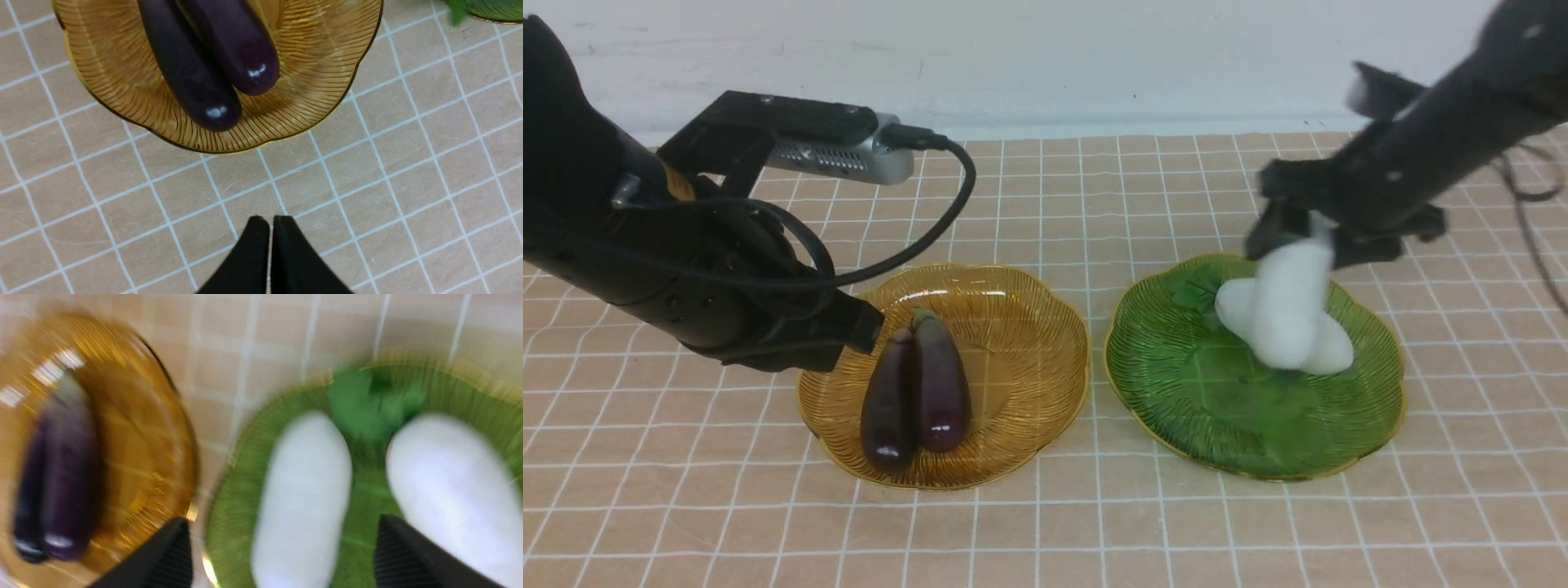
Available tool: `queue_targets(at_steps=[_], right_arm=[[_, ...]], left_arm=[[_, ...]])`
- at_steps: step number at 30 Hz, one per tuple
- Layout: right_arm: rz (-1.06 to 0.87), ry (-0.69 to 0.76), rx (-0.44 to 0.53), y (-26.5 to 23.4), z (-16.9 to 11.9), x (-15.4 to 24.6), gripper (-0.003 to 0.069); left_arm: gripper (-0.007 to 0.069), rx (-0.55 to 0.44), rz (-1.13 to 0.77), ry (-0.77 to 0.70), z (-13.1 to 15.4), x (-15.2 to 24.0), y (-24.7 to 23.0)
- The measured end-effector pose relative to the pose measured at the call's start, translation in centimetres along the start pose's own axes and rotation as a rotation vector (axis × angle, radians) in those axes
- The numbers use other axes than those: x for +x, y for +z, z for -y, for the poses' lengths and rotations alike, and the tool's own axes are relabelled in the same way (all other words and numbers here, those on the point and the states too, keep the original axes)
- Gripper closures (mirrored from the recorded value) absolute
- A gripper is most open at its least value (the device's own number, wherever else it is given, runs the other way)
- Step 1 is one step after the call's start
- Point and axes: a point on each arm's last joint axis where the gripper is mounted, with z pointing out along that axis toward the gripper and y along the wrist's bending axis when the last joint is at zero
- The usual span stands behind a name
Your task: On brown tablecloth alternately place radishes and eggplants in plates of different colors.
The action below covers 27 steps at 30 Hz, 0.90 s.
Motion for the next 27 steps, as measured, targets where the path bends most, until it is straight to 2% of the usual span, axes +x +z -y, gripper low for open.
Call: queue_targets(at_steps=[1,3,5,7,9,10,13,17,19,22,24,27], right_arm=[[0.038,-0.009,0.002,-1.6,-0.5,-0.3,0.0133],[0.124,-0.046,0.019,-5.7,-1.6,-0.2,0.0230],[0.237,-0.094,0.045,-11.1,-2.9,0.7,0.0357],[0.377,-0.153,0.094,-18.1,-4.2,3.3,0.0528],[0.471,-0.186,0.134,-22.7,-4.9,6.2,0.0625],[0.533,-0.206,0.176,-25.9,-5.0,9.3,0.0659],[0.612,-0.210,0.253,-28.7,-3.9,16.3,0.0671],[0.991,-0.253,0.292,-29.0,-1.9,24.8,0.0674],[1.229,-0.284,0.253,-28.2,-0.9,29.6,0.0674],[1.471,-0.314,0.175,-25.8,0.5,34.9,0.0674],[1.579,-0.314,0.121,-24.3,1.3,37.6,0.0674],[1.580,-0.281,0.095,-22.7,1.9,38.0,0.0674]], left_arm=[[0.0629,0.000,0.004,0.005,0.0,0.1,-0.2],[0.0629,0.000,0.022,0.017,0.1,0.3,-0.8],[0.0629,0.001,0.045,0.028,0.2,0.6,-1.6],[0.0629,-0.001,0.075,0.034,0.3,1.0,-2.6],[0.0629,-0.008,0.108,0.042,0.4,1.4,-3.6],[0.0629,-0.011,0.119,0.045,0.4,1.5,-3.9],[0.0629,-0.013,0.151,0.054,0.5,1.9,-4.7],[0.0629,-0.014,0.174,0.055,0.5,1.8,-4.9],[0.0629,-0.012,0.176,0.054,0.5,1.8,-4.9],[0.0629,-0.007,0.199,0.052,0.6,1.6,-5.0],[0.0629,-0.003,0.225,0.050,0.6,1.4,-5.0],[0.0629,0.029,0.285,0.035,0.9,0.9,-5.2]])
